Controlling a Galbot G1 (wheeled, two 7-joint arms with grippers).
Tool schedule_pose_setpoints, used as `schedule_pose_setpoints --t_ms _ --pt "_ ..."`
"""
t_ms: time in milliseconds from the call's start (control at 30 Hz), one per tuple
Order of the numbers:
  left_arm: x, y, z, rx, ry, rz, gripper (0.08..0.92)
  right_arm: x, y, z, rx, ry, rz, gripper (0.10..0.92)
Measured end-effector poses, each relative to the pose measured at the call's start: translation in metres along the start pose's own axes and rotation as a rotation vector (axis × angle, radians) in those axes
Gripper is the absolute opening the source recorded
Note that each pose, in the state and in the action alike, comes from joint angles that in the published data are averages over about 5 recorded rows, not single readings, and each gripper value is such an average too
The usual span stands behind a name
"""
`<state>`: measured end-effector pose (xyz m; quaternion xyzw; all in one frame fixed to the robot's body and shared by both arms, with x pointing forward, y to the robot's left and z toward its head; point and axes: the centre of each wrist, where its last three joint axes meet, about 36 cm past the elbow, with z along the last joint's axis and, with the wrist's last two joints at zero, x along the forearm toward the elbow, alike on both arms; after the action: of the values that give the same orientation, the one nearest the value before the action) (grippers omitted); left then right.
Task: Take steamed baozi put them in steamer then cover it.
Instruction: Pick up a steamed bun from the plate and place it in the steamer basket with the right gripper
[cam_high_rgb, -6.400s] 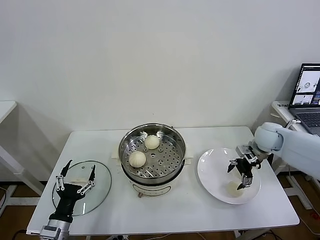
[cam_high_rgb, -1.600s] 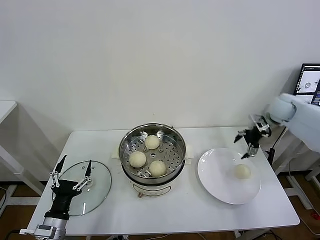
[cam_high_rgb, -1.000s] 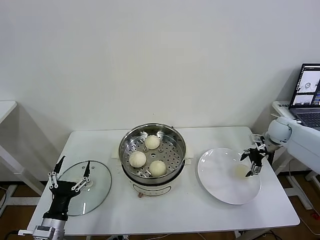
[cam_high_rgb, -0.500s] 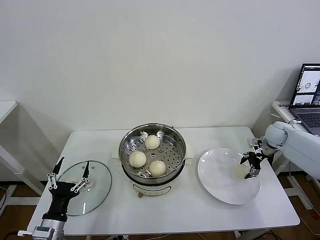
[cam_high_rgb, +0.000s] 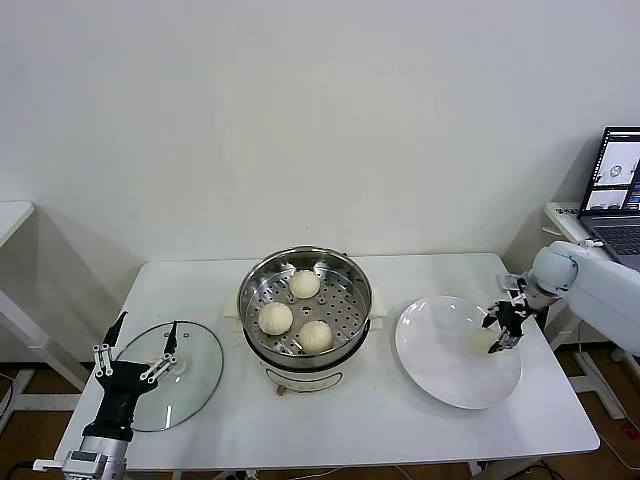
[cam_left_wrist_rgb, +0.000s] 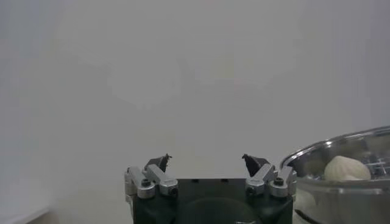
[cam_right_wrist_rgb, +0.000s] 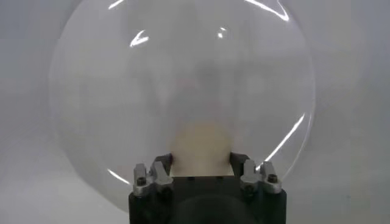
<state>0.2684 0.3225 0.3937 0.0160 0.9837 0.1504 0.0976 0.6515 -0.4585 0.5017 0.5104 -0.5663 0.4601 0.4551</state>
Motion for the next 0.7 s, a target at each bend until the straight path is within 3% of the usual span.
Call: schedule_pose_setpoints --t_ms 267,500,700 --pt "-0.004 -0.004 -0.006 0.006 -0.018 0.013 0.823 0.074 -0.030 -0.059 0.099 -0.058 -0.003 0.642" --pt "-0.006 -0.008 -0.009 0.015 -0.030 0.022 0.823 0.145 -0.047 -0.153 0.234 -0.110 -0.004 0.645" --pt "-0.006 -0.009 -0.010 0.018 -0.030 0.025 0.823 0.176 -0.045 -0.232 0.336 -0.124 -0.024 0.638"
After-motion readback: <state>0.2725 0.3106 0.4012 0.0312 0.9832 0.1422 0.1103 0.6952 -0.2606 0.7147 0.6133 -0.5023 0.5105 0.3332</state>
